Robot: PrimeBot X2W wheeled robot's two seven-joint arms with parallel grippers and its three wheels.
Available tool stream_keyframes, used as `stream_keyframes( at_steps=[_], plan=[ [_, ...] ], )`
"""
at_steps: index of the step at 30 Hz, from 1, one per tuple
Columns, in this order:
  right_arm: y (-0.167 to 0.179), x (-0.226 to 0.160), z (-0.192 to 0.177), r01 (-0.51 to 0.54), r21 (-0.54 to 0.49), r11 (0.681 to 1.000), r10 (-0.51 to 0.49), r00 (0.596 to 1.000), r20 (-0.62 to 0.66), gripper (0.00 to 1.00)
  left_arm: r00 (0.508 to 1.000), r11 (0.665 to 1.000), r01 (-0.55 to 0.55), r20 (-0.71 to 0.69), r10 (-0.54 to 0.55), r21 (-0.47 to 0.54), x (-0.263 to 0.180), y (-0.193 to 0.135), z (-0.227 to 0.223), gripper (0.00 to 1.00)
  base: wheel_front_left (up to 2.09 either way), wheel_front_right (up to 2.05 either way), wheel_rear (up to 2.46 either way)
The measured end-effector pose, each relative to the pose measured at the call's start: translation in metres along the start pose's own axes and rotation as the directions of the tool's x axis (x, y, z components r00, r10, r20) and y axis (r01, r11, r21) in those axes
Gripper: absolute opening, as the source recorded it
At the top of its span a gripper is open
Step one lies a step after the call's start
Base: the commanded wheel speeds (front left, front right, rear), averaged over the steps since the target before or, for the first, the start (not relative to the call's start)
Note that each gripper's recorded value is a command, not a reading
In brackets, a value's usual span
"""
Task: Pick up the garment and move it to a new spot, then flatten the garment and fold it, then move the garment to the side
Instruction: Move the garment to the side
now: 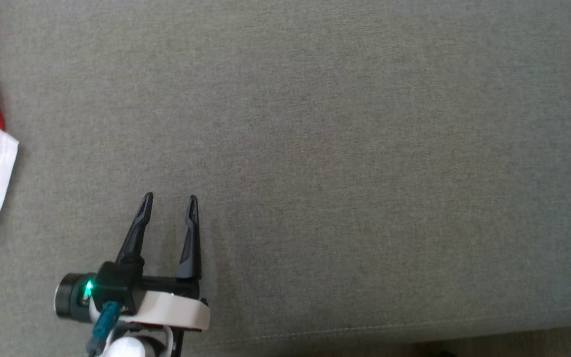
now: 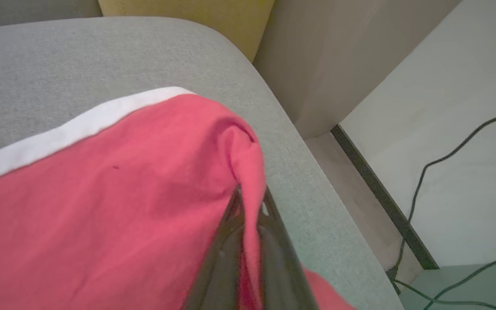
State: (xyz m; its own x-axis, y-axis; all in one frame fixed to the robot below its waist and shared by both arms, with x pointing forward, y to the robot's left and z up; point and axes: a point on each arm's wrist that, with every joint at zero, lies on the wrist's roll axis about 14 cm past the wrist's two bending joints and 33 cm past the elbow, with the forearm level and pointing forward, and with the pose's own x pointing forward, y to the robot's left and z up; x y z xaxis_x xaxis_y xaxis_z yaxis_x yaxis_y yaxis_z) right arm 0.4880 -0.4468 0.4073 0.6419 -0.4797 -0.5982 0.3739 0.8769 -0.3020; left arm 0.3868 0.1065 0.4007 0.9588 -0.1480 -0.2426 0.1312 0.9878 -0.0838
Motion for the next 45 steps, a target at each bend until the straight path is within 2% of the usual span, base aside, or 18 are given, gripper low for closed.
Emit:
stream_keyframes(
  at_steps=[1,2,9,12,15,19,20,25,27,30,38,41,45],
  plan=[
    [-0.002,-0.001,-0.001,0.008,0.001,1.0,-0.008,1.0,0.0,0.76,1.0,1.0,0.001,0.001,-0.001,0.001,0.0,0.0,0.001,1.0,0.0,0.0,0.0],
    [-0.004,-0.002,-0.001,0.014,-0.005,1.0,-0.014,1.0,0.001,1.0,1.0,1.0,0.005,0.007,-0.005,0.0,0.001,-0.001,0.002,1.0,0.0,0.0,0.0],
    [0.0,-0.018,0.004,0.006,-0.025,1.0,-0.005,0.998,0.059,1.0,0.998,0.999,0.033,0.044,-0.033,-0.002,0.001,-0.011,0.015,1.0,0.0,0.0,0.0],
    [0.007,-0.03,0.023,-0.016,-0.024,1.0,0.02,0.987,0.158,1.0,0.997,0.999,0.039,0.063,-0.039,-0.01,-0.002,-0.014,0.022,1.0,0.0,0.0,0.0],
    [0.015,-0.051,0.054,-0.048,-0.009,0.999,0.048,0.952,0.302,1.0,0.995,0.999,0.041,0.089,-0.039,-0.021,-0.007,-0.016,0.03,1.0,0.0,0.0,0.0],
    [0.024,-0.088,0.075,-0.102,0.005,0.995,0.088,0.874,0.477,1.0,0.993,0.999,0.04,0.113,-0.036,-0.034,-0.018,-0.018,0.037,1.0,0.0,0.0,0.0],
    [0.032,-0.109,0.072,-0.143,0.002,0.99,0.12,0.837,0.533,1.0,0.991,0.998,0.034,0.129,-0.028,-0.045,-0.028,-0.018,0.041,1.0,0.0,0.0,0.0],
    [0.062,-0.17,0.048,-0.269,-0.004,0.963,0.212,0.75,0.626,1.0,0.991,0.998,-0.002,0.135,0.012,-0.067,-0.057,-0.012,0.04,1.0,0.0,0.0,0.0],
    [0.076,-0.196,0.035,-0.315,-0.023,0.949,0.254,0.718,0.648,1.0,0.99,0.998,-0.016,0.137,0.025,-0.066,-0.068,-0.01,0.038,1.0,0.0,0.0,0.0],
    [0.091,-0.226,0.013,-0.375,-0.026,0.927,0.298,0.69,0.66,1.0,0.989,0.997,-0.039,0.141,0.047,-0.061,-0.08,-0.004,0.036,1.0,0.0,0.0,0.0],
    [0.142,-0.263,-0.039,-0.484,-0.082,0.871,0.419,0.645,0.638,1.0,0.985,0.994,-0.098,0.139,0.105,-0.055,-0.1,0.014,0.028,1.0,0.0,0.0,0.0],
    [0.148,-0.265,-0.054,-0.501,-0.077,0.862,0.432,0.647,0.628,1.0,0.983,0.993,-0.104,0.143,0.111,-0.055,-0.104,0.017,0.027,1.0,0.0,0.0,0.0],
    [0.152,-0.262,-0.086,-0.517,-0.062,0.854,0.451,0.674,0.585,1.0,0.979,0.992,-0.113,0.162,0.121,-0.052,-0.109,0.02,0.03,1.0,0.0,0.0,0.0]
  ],
)
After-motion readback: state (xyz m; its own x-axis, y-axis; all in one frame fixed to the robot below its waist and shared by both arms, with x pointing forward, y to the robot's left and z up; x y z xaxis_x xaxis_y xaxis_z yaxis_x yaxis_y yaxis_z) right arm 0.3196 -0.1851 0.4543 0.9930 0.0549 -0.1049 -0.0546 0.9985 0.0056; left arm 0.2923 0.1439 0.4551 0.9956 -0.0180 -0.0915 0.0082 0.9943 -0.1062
